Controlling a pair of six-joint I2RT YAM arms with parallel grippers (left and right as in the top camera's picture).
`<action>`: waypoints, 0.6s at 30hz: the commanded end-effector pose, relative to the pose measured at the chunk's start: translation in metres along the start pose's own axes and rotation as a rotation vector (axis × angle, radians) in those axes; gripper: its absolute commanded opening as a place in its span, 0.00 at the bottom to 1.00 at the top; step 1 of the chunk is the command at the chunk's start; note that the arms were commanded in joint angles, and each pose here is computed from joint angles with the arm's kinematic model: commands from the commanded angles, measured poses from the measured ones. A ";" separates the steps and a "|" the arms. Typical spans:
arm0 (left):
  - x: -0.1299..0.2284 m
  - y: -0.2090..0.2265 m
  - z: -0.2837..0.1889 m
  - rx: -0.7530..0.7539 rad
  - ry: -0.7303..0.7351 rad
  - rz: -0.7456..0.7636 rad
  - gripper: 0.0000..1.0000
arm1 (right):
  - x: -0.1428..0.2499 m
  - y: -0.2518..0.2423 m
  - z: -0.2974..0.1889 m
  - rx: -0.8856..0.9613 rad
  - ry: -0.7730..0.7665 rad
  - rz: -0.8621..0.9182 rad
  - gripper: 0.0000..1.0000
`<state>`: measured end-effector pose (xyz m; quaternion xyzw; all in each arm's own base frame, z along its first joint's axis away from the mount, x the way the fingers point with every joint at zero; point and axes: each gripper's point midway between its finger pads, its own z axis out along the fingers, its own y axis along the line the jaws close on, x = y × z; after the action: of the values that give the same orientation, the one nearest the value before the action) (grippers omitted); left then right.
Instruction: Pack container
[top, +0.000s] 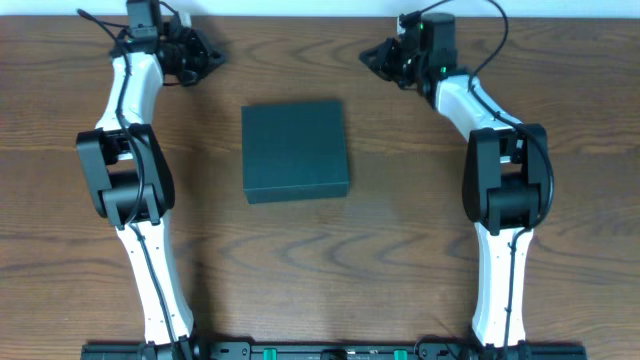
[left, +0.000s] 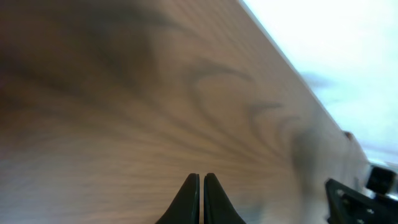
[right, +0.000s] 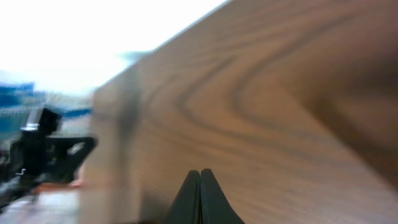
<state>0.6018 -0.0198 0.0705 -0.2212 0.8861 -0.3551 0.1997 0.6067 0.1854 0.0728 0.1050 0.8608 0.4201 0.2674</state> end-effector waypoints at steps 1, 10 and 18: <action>-0.031 0.012 -0.028 -0.103 -0.089 0.072 0.06 | -0.043 0.000 -0.019 0.133 -0.103 -0.183 0.01; -0.022 -0.054 -0.108 -0.233 -0.091 0.174 0.06 | -0.081 0.061 -0.055 0.119 -0.123 -0.382 0.01; 0.007 -0.124 -0.209 -0.321 -0.221 0.304 0.06 | -0.109 0.110 -0.094 0.073 -0.182 -0.443 0.01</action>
<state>0.5397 -0.0014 0.2422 -0.1698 0.9332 -0.1979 0.2474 0.6397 0.1513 0.2233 -0.0230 0.8613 0.3110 0.4011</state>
